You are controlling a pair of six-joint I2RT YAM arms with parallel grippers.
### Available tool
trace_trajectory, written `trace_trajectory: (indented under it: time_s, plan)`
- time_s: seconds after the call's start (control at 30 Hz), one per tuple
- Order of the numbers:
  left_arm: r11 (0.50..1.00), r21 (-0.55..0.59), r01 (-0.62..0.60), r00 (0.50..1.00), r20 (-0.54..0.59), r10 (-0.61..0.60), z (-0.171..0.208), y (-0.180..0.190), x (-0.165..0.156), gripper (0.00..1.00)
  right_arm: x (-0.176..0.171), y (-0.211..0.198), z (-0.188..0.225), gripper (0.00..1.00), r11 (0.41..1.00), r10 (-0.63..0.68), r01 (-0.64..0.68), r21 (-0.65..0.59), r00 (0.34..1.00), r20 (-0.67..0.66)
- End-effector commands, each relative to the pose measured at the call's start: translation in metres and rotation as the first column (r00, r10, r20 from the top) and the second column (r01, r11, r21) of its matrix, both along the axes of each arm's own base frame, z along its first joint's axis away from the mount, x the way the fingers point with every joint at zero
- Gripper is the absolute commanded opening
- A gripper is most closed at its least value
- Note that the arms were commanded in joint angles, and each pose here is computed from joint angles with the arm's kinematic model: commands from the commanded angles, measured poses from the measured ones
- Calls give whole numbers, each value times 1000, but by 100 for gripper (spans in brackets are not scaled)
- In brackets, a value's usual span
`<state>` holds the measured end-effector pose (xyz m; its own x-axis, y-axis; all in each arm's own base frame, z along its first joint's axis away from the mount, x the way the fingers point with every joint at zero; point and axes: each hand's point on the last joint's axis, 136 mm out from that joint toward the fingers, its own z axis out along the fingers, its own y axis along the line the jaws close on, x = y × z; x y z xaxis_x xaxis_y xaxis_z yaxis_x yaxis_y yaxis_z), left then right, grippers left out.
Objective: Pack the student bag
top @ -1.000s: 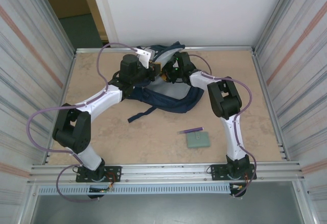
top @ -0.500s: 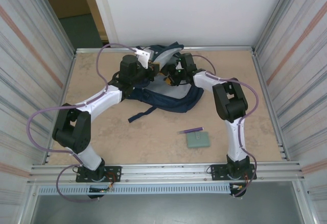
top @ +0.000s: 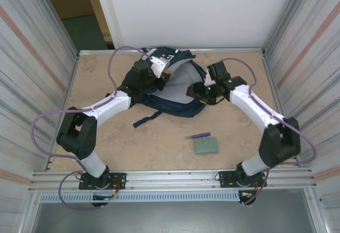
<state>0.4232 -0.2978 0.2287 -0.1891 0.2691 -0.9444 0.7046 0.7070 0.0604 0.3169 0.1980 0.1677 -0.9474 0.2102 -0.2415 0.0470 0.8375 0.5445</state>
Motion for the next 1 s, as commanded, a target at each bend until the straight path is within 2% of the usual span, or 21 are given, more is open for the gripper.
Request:
trace_trajectory:
  time_s: [0.0,0.1,0.17,0.23,0.27,0.3,0.33,0.37,0.43,0.5,0.53,0.6,0.67,0.73,0.83,0.97]
  plan:
    - [986,132,102,985,125,-118,5,-22,-14,6,-64,-53,-29,70,963,-13,-25,-268,990,-141]
    - [980,156,126,984,107,-144,0,-27,-20,12,-99,-80,-30,76,914,-168,73,-400,964,-208]
    - [980,145,137,986,80,-149,-4,-29,-22,15,-116,-84,-28,81,892,-214,98,-442,951,-221]
    - [980,132,150,985,62,-159,-7,-31,-23,19,-128,-85,-25,90,876,-257,135,-463,943,-212]
    - [979,126,161,985,49,-168,-9,-33,-25,25,-132,-86,-24,99,869,-281,161,-468,939,-198]
    - [977,121,173,983,37,-178,-11,-34,-27,30,-135,-90,-24,99,851,-329,207,-482,926,-183]
    - [976,118,184,982,27,-188,-12,-35,-30,31,-139,-96,-26,99,832,-385,254,-493,905,-182]
    - [974,113,194,980,20,-198,-13,-35,-32,31,-143,-100,-30,99,822,-431,289,-491,879,-204]
    - [974,113,198,980,8,-200,-16,-34,-36,33,-152,-99,-41,99,839,-479,333,-430,826,-296]
    - [973,119,200,980,2,-201,-18,-32,-40,35,-163,-80,-53,99,830,-558,466,-307,706,-436]
    - [973,122,197,980,1,-198,-18,-31,-40,35,-163,-69,-59,99,818,-568,521,-244,666,-483]
    - [974,110,200,980,-9,-200,-16,-31,-43,37,-161,-67,-62,99,730,-663,648,-217,597,-452]
    - [970,99,222,975,-17,-222,-15,-33,-49,39,-161,-79,-57,99,641,-758,724,-257,544,-360]
    - [967,103,232,973,-28,-230,-20,-34,-54,39,-165,-85,-61,100,569,-813,767,-297,469,-345]
    - [973,89,213,976,-66,-207,-26,-32,-52,37,-171,-77,-76,99,514,-838,793,-327,383,-388]
    - [993,-25,119,983,-141,-121,-27,-17,-35,28,-174,-71,-94,99,437,-877,828,-352,306,-370]
